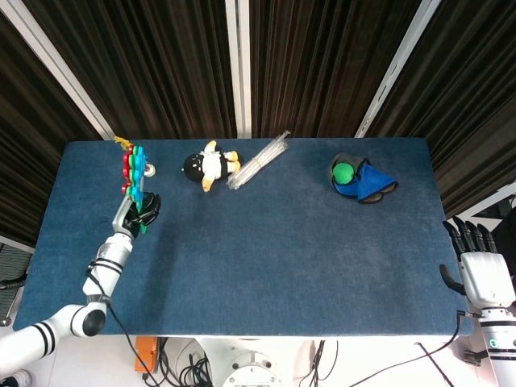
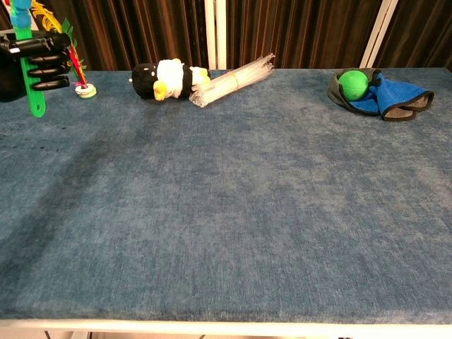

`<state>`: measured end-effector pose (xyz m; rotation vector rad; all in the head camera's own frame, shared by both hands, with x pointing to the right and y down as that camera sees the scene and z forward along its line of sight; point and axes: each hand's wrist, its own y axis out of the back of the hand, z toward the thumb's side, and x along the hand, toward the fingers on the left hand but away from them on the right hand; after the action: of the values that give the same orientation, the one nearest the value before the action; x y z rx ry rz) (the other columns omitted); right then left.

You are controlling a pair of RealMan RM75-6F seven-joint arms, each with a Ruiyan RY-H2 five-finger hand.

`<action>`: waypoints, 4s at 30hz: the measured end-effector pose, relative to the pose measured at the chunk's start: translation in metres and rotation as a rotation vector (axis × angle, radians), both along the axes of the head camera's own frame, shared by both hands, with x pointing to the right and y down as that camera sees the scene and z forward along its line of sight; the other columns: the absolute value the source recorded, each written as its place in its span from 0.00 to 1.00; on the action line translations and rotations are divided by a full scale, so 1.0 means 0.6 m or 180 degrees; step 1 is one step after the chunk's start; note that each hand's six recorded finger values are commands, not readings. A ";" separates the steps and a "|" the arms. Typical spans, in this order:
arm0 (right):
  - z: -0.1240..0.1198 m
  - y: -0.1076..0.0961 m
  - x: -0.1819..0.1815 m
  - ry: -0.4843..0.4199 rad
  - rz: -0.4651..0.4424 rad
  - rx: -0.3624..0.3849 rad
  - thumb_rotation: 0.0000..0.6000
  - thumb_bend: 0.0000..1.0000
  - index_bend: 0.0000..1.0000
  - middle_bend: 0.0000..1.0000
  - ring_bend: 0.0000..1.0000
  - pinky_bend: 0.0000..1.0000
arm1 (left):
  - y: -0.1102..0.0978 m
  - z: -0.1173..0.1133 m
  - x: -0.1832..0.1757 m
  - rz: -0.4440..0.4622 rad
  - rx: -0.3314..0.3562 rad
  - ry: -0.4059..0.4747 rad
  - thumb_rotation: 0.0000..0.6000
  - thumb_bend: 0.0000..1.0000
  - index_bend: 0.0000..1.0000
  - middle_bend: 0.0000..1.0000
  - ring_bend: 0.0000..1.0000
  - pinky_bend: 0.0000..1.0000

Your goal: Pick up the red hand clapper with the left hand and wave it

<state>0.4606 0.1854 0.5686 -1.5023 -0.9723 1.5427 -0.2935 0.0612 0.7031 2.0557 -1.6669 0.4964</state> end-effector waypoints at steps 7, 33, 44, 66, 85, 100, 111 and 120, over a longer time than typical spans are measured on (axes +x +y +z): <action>0.002 0.000 0.004 0.0012 0.0025 -0.0015 1.00 0.32 0.00 0.00 0.00 0.00 | 0.001 -0.006 0.001 0.0742 0.0709 -0.1070 1.00 0.59 1.00 1.00 1.00 1.00; 0.005 0.001 0.009 -0.0010 0.0042 -0.0039 1.00 0.32 0.00 0.00 0.00 0.00 | 0.036 0.018 0.055 0.1334 0.0741 -0.1783 1.00 0.60 1.00 1.00 1.00 1.00; 0.007 0.001 0.005 -0.0001 0.0034 -0.0052 1.00 0.32 0.00 0.00 0.00 0.00 | 0.026 0.004 0.041 0.0058 -0.0538 -0.0368 1.00 0.60 1.00 1.00 1.00 1.00; 0.007 0.003 0.015 -0.0014 0.0072 -0.0049 1.00 0.32 0.00 0.00 0.00 0.00 | 0.079 0.035 0.083 0.2876 0.1046 -0.2917 1.00 0.61 1.00 1.00 1.00 1.00; 0.010 0.004 0.010 -0.0003 0.0057 -0.0067 1.00 0.32 0.00 0.00 0.00 0.00 | 0.024 -0.015 0.058 0.0002 -0.0450 -0.0001 1.00 0.61 1.00 1.00 1.00 1.00; 0.011 0.004 0.013 -0.0008 0.0071 -0.0074 1.00 0.32 0.00 0.00 0.00 0.00 | 0.059 0.025 0.063 0.2107 0.0438 -0.2213 1.00 0.62 1.00 1.00 1.00 1.00; 0.011 0.003 0.017 -0.0021 0.0074 -0.0073 1.00 0.32 0.00 0.00 0.00 0.00 | 0.088 0.056 0.069 0.3436 0.0905 -0.3725 1.00 0.62 1.00 1.00 1.00 1.00; 0.013 0.003 0.016 -0.0010 0.0066 -0.0085 1.00 0.32 0.00 0.00 0.00 0.00 | 0.076 0.045 0.081 0.2566 0.0710 -0.3123 1.00 0.62 1.00 1.00 1.00 1.00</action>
<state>0.4700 0.1874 0.5764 -1.5180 -0.9753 1.5742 -0.2450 0.1070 0.7302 2.8556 -1.2105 1.8908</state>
